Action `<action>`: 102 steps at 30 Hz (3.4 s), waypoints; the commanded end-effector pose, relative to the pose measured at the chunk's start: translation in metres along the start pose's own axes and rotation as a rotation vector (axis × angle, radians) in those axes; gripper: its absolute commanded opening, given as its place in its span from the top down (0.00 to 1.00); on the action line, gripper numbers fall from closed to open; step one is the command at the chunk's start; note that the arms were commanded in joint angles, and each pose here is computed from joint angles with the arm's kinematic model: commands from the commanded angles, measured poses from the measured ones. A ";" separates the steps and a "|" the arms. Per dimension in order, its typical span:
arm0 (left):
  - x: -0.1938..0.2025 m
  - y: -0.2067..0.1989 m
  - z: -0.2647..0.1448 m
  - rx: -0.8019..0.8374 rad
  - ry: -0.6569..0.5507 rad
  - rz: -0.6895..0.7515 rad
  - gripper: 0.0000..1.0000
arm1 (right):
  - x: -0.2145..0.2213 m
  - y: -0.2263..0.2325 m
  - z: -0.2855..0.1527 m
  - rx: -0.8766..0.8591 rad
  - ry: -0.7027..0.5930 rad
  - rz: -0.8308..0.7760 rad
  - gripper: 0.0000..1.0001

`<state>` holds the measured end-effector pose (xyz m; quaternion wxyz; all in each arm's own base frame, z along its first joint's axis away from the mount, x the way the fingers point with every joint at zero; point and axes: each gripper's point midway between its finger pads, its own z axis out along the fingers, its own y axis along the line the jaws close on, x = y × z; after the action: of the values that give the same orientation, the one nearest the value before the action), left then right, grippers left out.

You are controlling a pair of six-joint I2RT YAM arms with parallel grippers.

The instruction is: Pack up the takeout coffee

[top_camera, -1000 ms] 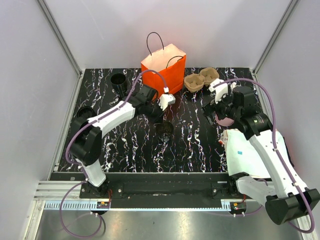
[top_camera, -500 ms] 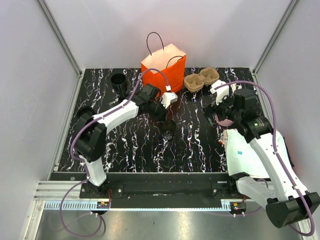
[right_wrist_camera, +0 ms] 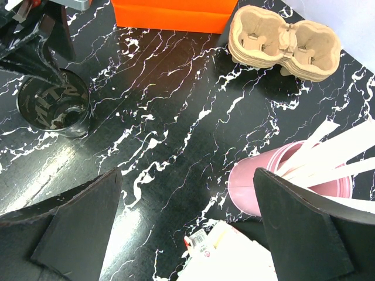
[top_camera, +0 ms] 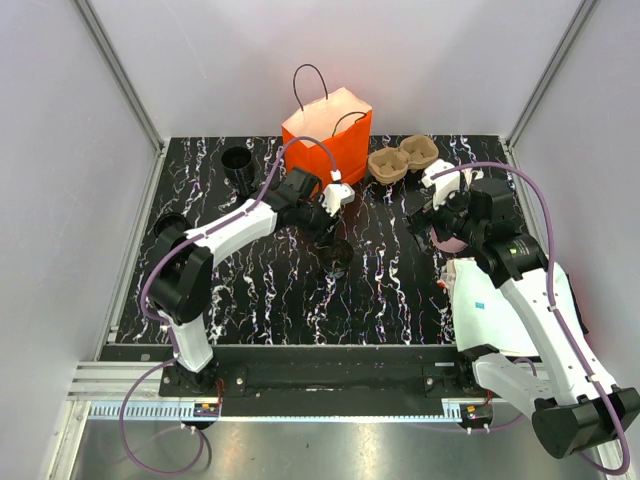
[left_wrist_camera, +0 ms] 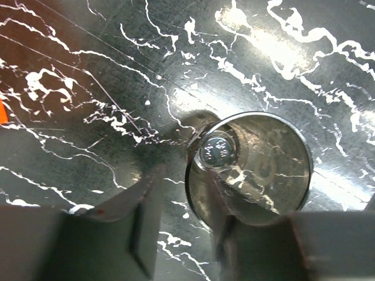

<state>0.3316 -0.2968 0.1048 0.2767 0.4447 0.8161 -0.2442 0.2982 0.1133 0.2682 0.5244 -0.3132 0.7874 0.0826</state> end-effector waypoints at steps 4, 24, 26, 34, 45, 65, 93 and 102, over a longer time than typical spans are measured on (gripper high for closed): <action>-0.047 -0.001 -0.039 -0.064 -0.134 0.079 0.34 | -0.015 -0.003 -0.006 0.012 -0.062 -0.002 0.00; 0.077 0.121 -0.276 -0.679 -0.237 -0.238 0.01 | -0.045 0.003 0.036 -0.149 -0.005 0.044 0.00; 0.098 0.124 -0.289 -0.704 -0.222 -0.280 0.01 | -0.054 0.001 0.038 -0.153 -0.023 0.047 0.00; 0.160 0.146 -0.304 -0.687 -0.134 -0.333 0.04 | -0.052 0.007 0.048 -0.181 -0.018 0.063 0.00; 0.175 0.207 -0.278 -0.619 -0.151 -0.416 0.19 | -0.045 0.016 0.037 -0.202 -0.030 0.049 0.00; 0.199 0.232 -0.248 -0.618 -0.079 -0.420 0.41 | -0.041 0.020 0.043 -0.223 -0.020 0.059 0.00; 0.220 0.232 -0.231 -0.603 -0.025 -0.443 0.63 | -0.043 0.022 0.039 -0.234 -0.027 0.066 0.00; 0.211 0.228 -0.237 -0.603 -0.045 -0.431 0.72 | -0.046 0.022 0.037 -0.231 -0.035 0.066 0.00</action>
<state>0.3721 0.0918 0.0891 0.3361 0.1466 0.9283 -0.0625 0.3267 0.1604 0.2697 0.4717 -0.3414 0.7914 0.1860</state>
